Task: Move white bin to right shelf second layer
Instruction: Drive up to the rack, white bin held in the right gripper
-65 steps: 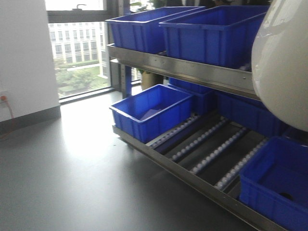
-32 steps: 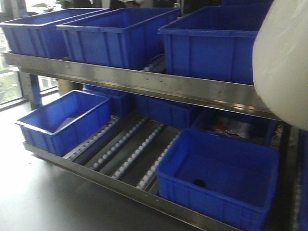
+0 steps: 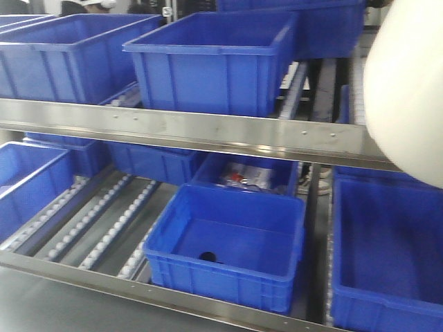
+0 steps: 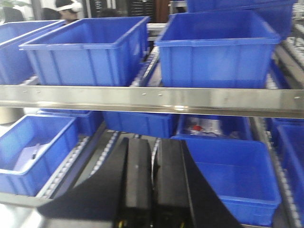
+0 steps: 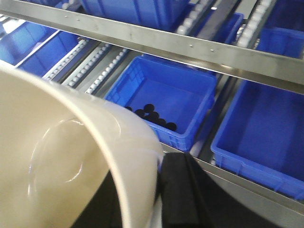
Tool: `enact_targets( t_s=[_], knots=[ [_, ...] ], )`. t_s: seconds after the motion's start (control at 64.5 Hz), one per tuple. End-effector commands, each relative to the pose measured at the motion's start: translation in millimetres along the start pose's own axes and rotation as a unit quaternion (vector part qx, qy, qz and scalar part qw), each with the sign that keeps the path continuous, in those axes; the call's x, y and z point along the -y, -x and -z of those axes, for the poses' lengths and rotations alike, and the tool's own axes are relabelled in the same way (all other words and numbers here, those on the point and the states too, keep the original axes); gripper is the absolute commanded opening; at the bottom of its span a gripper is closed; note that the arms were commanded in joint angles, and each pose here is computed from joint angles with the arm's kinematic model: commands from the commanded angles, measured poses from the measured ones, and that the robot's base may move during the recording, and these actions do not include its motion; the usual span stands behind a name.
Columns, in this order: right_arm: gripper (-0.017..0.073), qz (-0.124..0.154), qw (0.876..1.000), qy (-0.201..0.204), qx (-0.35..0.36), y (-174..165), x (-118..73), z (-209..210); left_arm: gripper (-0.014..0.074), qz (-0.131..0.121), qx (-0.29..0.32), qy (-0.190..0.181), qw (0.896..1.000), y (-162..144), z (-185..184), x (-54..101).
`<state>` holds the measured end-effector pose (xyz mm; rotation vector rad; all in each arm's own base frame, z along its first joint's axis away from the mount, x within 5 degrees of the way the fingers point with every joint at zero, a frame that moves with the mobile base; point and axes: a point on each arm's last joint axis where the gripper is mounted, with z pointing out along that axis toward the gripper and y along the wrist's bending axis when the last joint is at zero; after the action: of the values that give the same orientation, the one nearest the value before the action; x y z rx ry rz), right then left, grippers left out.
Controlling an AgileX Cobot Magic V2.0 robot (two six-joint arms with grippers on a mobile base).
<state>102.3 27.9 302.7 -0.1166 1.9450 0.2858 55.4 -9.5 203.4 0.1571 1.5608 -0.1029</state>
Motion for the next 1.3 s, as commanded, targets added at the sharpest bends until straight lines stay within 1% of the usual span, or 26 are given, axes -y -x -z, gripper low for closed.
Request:
enact_targets(
  t_s=[0.0, 1.286],
  knots=[
    [0.0057, -0.001, 0.998, 0.004, 0.062, 18.6, -1.8, 4.4, 0.0085, 0.005, 0.031, 0.004, 1.000, -4.1, -0.2, -0.4],
    [0.0057, -0.001, 0.998, 0.004, 0.062, 18.5, -1.8, 4.0, 0.0085, 0.005, 0.031, 0.004, 1.000, -4.1, -0.2, -0.4]
  ],
)
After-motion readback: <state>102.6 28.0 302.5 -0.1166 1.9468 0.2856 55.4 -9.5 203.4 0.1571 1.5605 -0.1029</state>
